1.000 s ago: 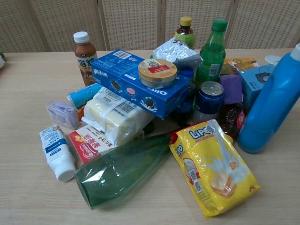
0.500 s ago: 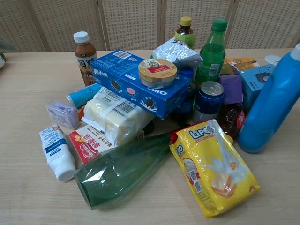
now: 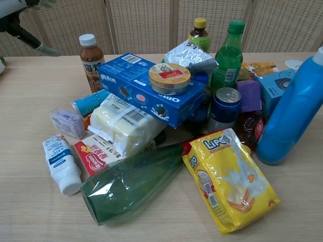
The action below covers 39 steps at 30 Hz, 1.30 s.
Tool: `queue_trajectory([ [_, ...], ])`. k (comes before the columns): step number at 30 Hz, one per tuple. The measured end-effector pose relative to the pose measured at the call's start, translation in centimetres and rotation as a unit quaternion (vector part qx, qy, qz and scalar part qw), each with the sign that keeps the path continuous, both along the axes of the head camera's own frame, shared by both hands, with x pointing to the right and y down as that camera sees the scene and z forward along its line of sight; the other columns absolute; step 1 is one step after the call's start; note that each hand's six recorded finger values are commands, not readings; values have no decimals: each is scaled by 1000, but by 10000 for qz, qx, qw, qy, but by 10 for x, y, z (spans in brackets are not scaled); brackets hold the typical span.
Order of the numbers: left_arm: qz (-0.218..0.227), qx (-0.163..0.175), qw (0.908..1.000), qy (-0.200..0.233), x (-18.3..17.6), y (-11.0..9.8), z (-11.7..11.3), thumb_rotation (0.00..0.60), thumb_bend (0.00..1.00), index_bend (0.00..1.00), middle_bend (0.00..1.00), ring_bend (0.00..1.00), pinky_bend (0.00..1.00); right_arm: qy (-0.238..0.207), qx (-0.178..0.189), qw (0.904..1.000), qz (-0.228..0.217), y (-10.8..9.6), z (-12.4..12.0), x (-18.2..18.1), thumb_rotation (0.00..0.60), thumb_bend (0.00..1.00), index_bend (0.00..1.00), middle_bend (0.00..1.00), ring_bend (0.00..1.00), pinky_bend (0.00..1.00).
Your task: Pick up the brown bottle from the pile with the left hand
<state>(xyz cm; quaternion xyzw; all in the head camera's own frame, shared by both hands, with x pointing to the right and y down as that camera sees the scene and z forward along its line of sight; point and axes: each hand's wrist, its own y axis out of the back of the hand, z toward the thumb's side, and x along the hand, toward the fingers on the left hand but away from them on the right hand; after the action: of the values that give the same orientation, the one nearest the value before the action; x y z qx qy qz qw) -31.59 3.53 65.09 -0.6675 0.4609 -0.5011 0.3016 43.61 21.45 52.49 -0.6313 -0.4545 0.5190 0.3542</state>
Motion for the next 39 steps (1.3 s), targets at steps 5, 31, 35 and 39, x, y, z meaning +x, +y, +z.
queue_trajectory([
  [5,-459,270,9975,473,-4,7,17,600,0,0,0,0,0,2,-31,10000,-39,1,2,-3,600,0,0,0,0,0],
  [31,-1260,10,9887,812,38,14,85,600,0,0,0,0,0,-82,-92,9999,14,1,3,1,600,0,0,0,0,0],
  [35,-1372,28,9870,839,39,9,89,600,0,0,0,0,0,-77,-122,9999,33,0,5,2,600,0,0,0,0,0],
  [39,-1440,-15,9855,891,43,5,97,600,0,0,0,0,0,-78,-173,9998,45,0,8,2,600,0,0,0,0,0],
])
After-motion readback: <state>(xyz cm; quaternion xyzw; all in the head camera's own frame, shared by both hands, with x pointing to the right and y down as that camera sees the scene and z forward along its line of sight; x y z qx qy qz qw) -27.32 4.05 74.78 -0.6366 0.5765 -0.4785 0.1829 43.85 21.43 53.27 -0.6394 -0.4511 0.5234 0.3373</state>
